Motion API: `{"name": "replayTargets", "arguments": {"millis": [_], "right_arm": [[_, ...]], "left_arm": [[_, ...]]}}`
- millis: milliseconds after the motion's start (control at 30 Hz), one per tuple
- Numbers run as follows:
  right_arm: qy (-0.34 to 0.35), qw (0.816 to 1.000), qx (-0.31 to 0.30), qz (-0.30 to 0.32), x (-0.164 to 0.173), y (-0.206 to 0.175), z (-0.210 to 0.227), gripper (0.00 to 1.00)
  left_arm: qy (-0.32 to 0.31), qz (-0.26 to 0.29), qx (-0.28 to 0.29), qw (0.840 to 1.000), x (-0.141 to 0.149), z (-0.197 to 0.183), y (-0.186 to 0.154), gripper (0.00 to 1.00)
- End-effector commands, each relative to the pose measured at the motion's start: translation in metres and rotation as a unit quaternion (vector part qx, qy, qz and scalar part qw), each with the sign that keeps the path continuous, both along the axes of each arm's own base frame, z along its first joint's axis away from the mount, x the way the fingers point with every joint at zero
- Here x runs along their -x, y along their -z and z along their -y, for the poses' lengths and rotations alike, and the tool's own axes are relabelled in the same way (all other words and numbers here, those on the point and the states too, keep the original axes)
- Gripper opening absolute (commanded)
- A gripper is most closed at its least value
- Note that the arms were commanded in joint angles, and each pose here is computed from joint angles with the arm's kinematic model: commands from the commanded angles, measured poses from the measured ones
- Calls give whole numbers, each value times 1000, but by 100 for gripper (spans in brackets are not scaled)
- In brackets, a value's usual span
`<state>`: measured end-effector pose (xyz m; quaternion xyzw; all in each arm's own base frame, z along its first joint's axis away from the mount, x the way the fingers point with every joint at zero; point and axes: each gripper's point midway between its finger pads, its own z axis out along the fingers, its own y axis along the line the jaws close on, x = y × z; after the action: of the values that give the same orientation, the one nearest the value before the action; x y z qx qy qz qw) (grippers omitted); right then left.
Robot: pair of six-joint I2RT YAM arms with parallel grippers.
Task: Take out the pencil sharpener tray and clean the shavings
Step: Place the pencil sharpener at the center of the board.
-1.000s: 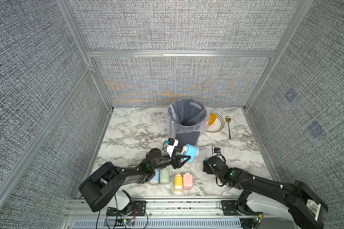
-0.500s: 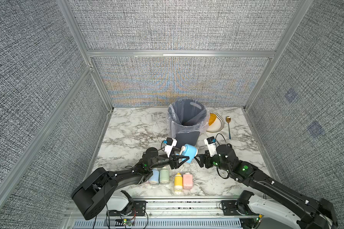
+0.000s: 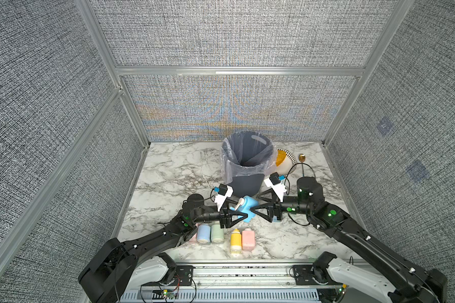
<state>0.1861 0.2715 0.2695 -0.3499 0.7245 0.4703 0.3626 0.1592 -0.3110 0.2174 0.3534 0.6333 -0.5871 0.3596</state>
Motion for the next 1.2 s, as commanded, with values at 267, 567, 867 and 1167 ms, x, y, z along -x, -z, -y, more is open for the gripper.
{"name": "replayTargets", "arguments": {"millis": [267, 567, 867, 1167], "right_arm": [[-147, 988, -49, -20, 30, -15, -20, 68], [-172, 983, -45, -45, 36, 0, -26, 69], [-190, 979, -48, -47, 40, 0, -30, 40], [-132, 990, -40, -27, 17, 1, -17, 22]], "left_arm": [[25, 23, 23, 999, 15, -6, -21, 5], [20, 24, 24, 999, 11, -6, -23, 4], [24, 19, 22, 999, 6, -1, -23, 6], [15, 12, 3, 1000, 1, -3, -19, 51]]}}
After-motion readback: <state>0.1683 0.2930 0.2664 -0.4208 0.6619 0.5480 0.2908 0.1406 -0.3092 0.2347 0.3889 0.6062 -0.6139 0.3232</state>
